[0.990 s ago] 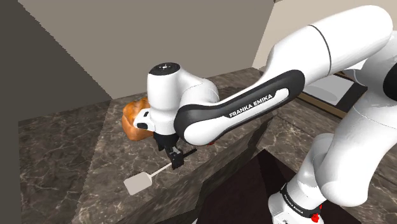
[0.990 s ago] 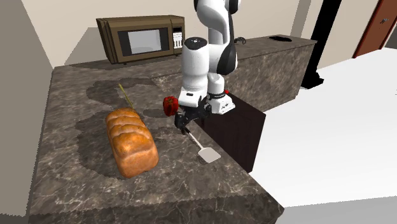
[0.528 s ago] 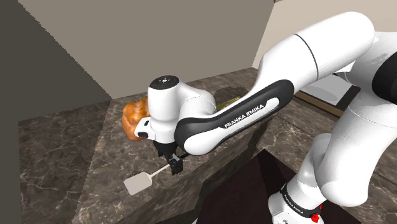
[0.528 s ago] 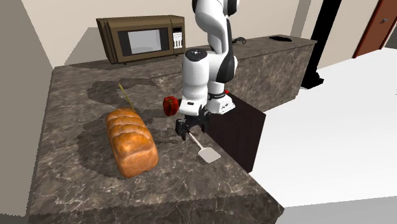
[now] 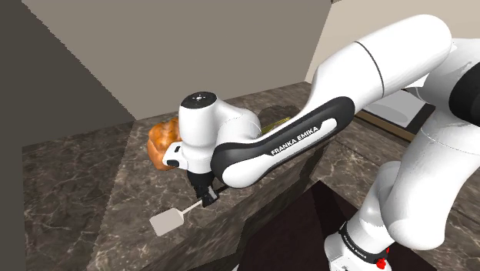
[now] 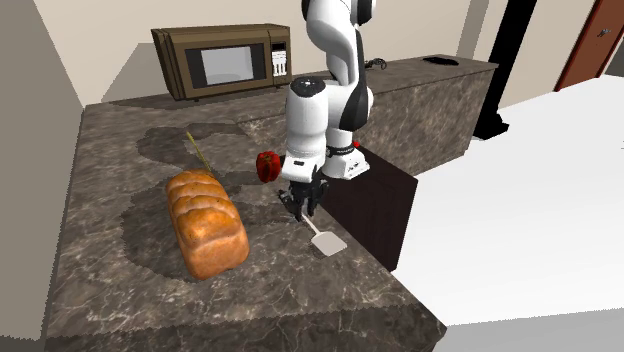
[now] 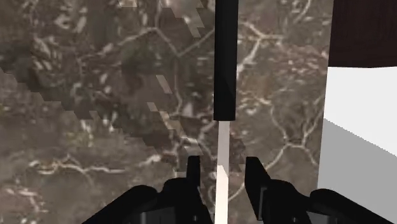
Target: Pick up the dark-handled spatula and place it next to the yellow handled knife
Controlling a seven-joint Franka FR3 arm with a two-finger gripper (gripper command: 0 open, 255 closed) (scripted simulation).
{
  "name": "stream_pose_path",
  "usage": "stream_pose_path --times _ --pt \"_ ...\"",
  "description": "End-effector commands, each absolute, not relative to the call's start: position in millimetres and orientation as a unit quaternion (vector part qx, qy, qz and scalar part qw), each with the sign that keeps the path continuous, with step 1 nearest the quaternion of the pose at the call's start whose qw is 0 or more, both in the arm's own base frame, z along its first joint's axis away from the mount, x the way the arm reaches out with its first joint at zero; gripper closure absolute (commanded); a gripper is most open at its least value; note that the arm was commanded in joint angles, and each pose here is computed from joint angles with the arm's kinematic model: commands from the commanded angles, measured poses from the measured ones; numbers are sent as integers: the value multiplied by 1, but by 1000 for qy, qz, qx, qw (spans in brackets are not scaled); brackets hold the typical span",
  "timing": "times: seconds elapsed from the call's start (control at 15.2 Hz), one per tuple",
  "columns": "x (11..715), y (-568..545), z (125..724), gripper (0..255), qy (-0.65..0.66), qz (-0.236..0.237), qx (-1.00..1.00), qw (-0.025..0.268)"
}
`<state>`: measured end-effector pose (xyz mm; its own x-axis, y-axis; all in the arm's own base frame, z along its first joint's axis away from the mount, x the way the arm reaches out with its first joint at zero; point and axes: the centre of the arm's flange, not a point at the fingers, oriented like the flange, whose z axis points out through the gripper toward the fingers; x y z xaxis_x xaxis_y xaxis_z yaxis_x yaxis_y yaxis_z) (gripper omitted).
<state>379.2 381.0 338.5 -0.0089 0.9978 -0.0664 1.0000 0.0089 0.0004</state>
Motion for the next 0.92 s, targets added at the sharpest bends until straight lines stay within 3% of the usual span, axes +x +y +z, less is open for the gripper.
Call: stream_pose_path --times 0.0,0.86 --pt "379 381 339 255 710 -23 704 24" --pt "379 381 370 255 710 -23 704 24"
